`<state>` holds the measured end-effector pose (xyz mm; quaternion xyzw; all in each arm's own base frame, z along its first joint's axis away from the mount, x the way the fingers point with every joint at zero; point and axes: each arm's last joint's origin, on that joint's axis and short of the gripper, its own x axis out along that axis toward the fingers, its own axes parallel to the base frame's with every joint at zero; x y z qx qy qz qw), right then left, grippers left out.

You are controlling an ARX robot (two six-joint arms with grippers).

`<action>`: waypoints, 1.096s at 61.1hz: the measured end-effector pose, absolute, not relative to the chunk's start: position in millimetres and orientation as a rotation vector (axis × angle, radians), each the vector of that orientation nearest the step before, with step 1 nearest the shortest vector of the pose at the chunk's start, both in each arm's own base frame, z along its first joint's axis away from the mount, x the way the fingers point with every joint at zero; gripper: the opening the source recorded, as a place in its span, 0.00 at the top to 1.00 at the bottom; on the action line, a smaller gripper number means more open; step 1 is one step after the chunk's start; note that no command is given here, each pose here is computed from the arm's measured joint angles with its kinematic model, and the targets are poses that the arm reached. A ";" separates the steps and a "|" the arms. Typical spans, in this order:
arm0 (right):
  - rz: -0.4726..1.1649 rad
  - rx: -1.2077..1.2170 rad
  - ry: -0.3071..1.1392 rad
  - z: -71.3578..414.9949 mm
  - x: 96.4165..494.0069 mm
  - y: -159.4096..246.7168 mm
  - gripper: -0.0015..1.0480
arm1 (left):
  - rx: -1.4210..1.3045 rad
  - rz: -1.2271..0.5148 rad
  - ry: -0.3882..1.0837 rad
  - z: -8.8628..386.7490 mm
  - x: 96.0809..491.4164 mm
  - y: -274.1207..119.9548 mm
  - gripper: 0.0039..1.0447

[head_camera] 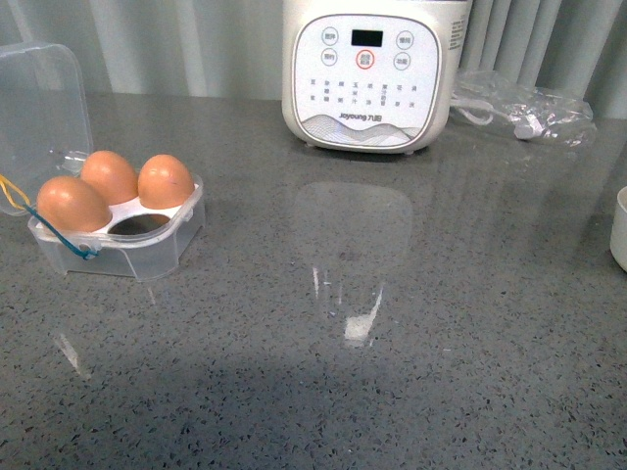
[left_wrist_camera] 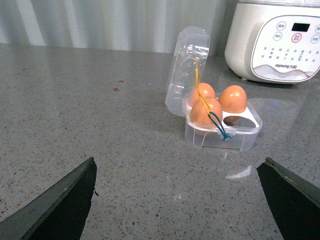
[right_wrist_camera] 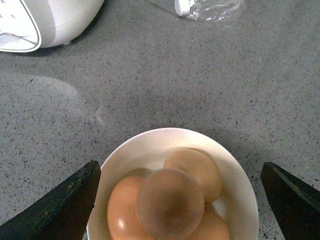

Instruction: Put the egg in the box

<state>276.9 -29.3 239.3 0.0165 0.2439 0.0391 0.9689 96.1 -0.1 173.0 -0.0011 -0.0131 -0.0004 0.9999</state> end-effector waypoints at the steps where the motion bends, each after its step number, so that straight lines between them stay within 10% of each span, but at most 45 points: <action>1: 0.081 0.033 0.497 238.3 277.4 -29.4 0.07 | -0.002 0.000 -0.026 173.0 96.1 -0.1 0.06; 41: 0.120 0.023 0.555 216.5 283.6 -33.5 0.07 | -0.002 -0.001 -0.026 173.0 96.1 -0.1 0.06; 67: 0.134 0.017 0.561 210.2 282.8 -37.5 0.59 | -0.002 -0.001 -0.026 173.0 96.1 -0.1 0.06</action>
